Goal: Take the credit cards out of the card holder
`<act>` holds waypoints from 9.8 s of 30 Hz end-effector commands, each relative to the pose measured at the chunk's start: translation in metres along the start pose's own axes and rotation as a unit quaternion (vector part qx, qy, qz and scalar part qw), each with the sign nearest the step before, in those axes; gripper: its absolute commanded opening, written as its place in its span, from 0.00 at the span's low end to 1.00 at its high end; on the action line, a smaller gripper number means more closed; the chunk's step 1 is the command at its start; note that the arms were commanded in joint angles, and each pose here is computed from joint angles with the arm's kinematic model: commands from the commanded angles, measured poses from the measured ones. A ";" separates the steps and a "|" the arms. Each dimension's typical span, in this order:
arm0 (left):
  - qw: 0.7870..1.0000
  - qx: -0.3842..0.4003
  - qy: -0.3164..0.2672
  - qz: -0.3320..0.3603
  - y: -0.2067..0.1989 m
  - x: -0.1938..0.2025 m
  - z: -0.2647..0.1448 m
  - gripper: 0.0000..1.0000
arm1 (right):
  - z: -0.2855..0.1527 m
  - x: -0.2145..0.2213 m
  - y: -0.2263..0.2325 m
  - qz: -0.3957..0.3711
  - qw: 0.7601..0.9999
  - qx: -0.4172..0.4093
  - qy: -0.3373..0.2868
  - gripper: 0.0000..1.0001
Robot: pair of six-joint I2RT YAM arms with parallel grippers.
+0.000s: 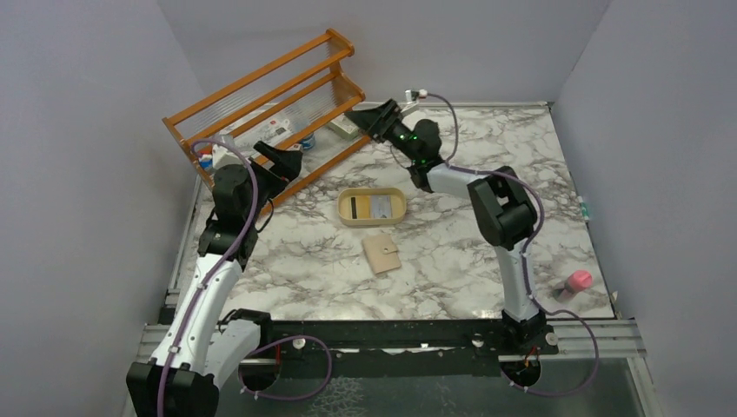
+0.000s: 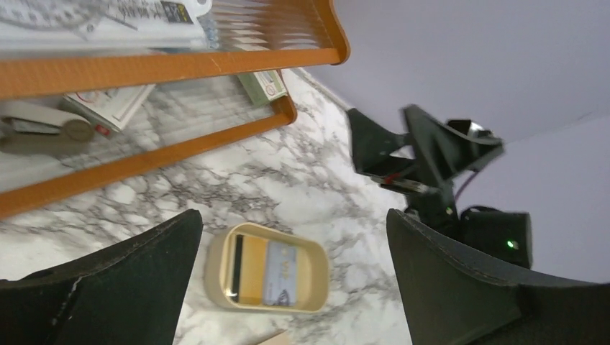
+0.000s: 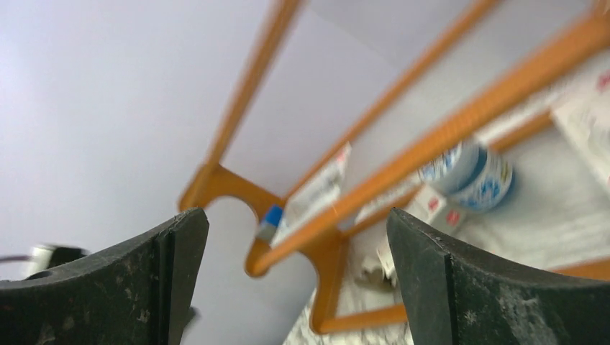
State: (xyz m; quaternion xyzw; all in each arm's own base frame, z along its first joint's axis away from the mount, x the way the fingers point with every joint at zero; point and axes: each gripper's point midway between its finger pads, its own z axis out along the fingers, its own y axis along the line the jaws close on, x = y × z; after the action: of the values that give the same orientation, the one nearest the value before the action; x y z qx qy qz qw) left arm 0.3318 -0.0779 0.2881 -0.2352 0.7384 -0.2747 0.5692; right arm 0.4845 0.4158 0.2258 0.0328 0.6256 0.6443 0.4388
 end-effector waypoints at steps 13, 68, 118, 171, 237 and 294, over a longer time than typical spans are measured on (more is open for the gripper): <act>0.946 0.080 -0.144 -0.279 0.017 -0.011 0.064 0.99 | -0.132 -0.136 0.109 -0.115 0.986 -0.047 -0.115 1.00; 0.878 0.087 -0.368 -0.292 0.112 -0.080 0.159 0.01 | -0.189 -0.125 0.083 -0.132 0.986 0.005 -0.098 1.00; 0.995 0.074 0.016 0.072 0.021 0.111 0.066 0.99 | -0.285 -0.052 0.014 -0.125 0.944 0.302 0.053 1.00; 0.948 0.002 0.214 0.234 0.023 0.156 0.017 0.99 | -0.276 0.068 -0.006 -0.260 0.868 0.342 0.249 1.00; 0.927 -0.055 0.361 0.088 0.056 0.286 0.123 0.93 | -0.281 0.163 -0.069 -0.419 0.736 0.329 0.418 0.01; 0.956 -0.045 0.277 0.084 0.020 0.173 0.122 0.99 | -0.238 0.109 -0.024 -0.407 0.808 0.151 0.399 0.61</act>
State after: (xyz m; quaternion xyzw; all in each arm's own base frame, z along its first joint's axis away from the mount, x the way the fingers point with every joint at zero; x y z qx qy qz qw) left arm 0.4261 -0.1903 0.0902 -0.1558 0.9030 -0.2243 0.3317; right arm 0.3148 0.2820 0.1138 -0.3599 0.8036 0.2450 0.4057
